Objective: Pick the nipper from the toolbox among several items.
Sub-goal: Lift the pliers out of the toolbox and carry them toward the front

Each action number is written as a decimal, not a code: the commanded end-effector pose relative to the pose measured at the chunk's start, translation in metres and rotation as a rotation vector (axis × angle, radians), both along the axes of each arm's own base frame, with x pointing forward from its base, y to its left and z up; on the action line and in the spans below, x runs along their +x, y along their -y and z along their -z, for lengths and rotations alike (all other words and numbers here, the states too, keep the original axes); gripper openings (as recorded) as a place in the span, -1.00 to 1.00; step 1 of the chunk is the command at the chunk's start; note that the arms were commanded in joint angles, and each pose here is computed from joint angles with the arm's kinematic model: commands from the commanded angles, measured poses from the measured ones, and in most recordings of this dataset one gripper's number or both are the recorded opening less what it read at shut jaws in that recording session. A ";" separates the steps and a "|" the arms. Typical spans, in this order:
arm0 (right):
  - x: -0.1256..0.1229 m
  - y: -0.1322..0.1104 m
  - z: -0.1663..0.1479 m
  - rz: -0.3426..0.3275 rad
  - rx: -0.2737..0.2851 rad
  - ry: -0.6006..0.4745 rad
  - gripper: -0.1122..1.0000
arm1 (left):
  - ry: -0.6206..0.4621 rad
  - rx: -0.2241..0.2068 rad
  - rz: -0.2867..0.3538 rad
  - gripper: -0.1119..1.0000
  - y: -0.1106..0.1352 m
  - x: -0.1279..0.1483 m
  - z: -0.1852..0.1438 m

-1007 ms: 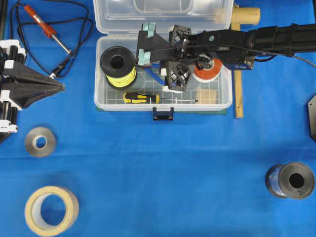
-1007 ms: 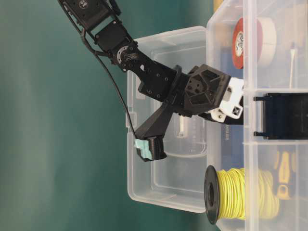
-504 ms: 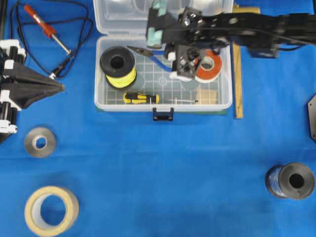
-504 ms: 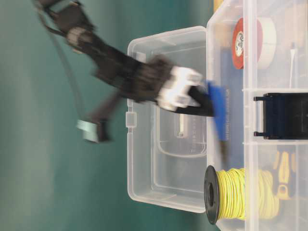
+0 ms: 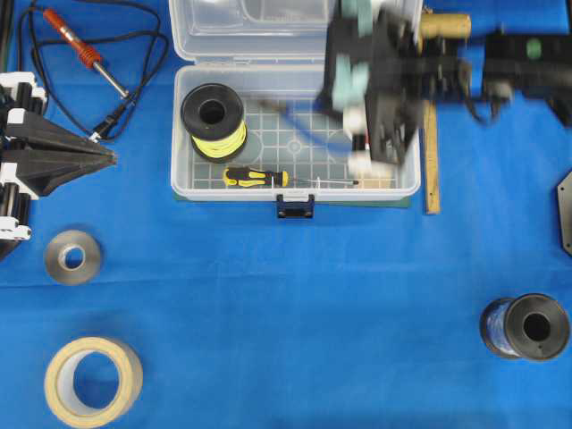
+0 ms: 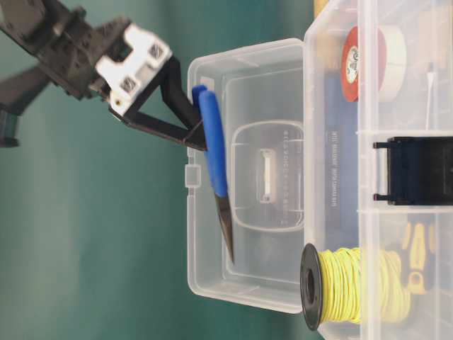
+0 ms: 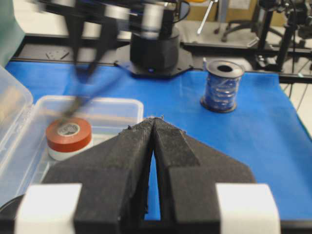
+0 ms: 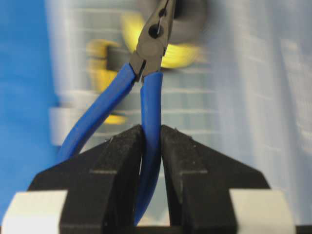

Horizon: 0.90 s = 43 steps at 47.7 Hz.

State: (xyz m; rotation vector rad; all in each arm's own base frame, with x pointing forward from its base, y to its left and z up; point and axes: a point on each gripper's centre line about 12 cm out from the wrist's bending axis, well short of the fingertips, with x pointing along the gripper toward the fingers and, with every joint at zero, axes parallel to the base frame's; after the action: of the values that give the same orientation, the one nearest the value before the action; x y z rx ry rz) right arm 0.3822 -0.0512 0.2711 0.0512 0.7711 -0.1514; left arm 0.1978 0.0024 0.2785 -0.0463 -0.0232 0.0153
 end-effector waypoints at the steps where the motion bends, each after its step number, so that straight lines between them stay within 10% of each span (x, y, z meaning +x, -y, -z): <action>1: 0.001 -0.031 -0.011 -0.061 0.019 0.061 -0.57 | 0.015 -0.001 -0.002 -0.80 0.000 0.001 -0.005; 19: 0.030 -0.116 0.078 -0.139 0.159 -0.040 -0.57 | 0.014 -0.007 -0.003 -0.80 0.000 0.001 -0.004; 43: 0.035 -0.123 0.145 -0.037 0.227 -0.193 -0.57 | 0.001 -0.038 -0.003 -0.80 -0.001 0.002 -0.001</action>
State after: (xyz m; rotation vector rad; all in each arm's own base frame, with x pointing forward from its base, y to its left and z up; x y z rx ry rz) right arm 0.4119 0.0733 0.1131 0.2328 1.0175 -0.0353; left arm 0.1980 0.0022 0.2780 -0.0799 -0.0203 0.0146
